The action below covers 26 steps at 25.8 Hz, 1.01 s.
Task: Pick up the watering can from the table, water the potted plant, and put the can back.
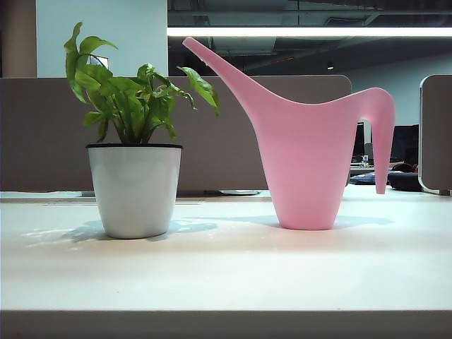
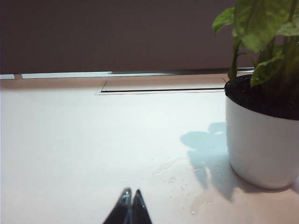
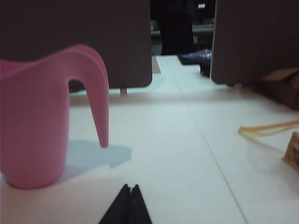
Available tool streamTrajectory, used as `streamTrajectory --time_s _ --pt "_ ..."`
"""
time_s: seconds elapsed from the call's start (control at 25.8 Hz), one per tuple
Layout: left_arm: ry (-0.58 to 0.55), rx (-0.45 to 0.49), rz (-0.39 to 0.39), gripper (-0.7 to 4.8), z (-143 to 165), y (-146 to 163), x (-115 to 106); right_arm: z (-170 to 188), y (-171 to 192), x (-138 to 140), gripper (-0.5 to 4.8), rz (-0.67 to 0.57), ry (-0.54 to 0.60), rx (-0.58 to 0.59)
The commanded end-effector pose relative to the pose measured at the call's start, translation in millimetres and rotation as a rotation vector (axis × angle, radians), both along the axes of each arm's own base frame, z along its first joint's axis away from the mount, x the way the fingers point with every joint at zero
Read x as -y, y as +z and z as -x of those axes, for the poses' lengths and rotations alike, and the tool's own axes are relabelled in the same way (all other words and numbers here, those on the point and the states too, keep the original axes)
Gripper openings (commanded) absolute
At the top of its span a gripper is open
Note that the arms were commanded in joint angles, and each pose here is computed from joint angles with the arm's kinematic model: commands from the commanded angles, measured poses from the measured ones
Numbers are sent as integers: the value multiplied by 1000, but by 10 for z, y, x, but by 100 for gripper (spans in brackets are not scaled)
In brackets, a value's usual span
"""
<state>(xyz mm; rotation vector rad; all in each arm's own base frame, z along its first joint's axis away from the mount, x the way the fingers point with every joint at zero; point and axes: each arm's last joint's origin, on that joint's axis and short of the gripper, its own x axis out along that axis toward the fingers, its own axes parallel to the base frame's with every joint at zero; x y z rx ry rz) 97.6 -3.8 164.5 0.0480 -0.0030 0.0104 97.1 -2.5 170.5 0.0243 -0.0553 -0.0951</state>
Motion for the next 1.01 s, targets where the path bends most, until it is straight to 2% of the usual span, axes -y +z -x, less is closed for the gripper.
streamTrajectory --time_s 0.04,0.47,0.58,0.66,0.74,0.85,1.01 --pt "-6 14 5 -5 2 24 0 -3 -18 -15 -1 3 49 -4" --pt "-9 14 5 -5 2 24 1 -3 -16 -16 -2 18 50 -4" --pt "-62 20 16 -5 7 47 16 2 12 -16 -2 21 50 6" --pt "-73 31 115 -5 34 155 18 26 119 -24 -3 20 61 29" --pt "-88 31 146 -5 79 294 19 57 250 -31 -4 0 65 56" --pt "-163 22 131 -5 182 609 35 125 571 -23 -4 -8 18 87" --pt "-249 -21 81 -5 183 904 60 129 892 -20 -4 -2 17 35"
